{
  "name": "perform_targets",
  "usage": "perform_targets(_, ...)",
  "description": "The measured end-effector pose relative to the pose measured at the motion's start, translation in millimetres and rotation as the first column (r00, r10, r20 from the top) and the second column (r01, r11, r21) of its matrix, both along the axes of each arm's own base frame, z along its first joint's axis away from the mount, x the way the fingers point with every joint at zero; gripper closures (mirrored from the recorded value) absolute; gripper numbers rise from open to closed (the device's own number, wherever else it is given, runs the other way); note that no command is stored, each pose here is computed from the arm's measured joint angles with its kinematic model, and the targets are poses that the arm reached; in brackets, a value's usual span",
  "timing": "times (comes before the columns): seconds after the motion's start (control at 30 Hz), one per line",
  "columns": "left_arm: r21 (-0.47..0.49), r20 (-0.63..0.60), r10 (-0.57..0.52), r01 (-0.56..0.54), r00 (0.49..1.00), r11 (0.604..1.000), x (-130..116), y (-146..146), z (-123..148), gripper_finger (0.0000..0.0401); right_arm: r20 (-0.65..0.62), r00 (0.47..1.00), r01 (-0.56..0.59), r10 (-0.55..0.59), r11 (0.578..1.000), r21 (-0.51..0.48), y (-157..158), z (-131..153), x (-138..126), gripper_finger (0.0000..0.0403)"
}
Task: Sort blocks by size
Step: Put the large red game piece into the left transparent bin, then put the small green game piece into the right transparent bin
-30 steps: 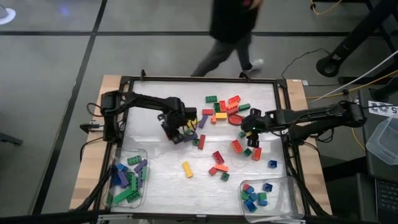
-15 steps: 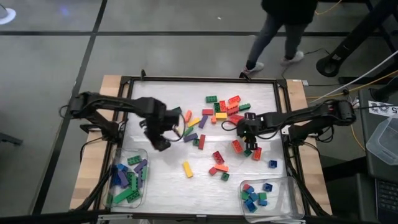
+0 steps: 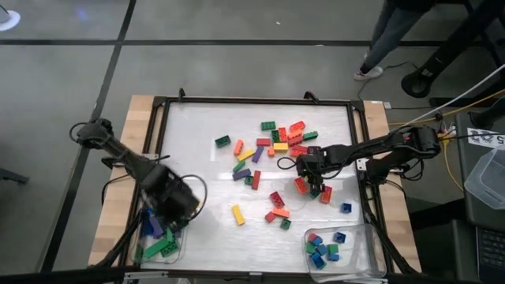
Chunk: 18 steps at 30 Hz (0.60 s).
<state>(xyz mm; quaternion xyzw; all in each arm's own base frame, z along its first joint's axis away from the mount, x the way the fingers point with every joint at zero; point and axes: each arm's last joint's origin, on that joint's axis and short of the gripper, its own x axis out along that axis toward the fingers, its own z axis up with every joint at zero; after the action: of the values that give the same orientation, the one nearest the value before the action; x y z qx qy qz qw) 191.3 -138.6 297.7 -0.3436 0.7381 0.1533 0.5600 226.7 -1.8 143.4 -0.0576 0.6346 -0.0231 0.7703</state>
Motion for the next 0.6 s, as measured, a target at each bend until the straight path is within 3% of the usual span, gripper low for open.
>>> perform_targets(0.2,0.118,-0.083,0.081,-0.071,0.993,0.991,-21.6,-18.2,-17.8,0.0230,-0.003,1.000,-0.009,0.010,1.000,0.007,0.4,-1.3,0.9,0.0251)
perform_targets(0.37,0.168,-0.118,0.055,-0.035,0.992,0.985,-30.3,-19.0,-33.7,0.0217,-0.001,1.000,-0.015,0.015,0.999,0.040,1.3,-1.2,1.1,0.0302)
perform_targets(0.6,0.255,0.154,-0.068,0.026,0.986,0.967,-11.7,-15.3,-42.6,0.0215,-0.028,1.000,-0.007,0.008,0.999,0.051,1.5,26.3,12.2,0.0311)
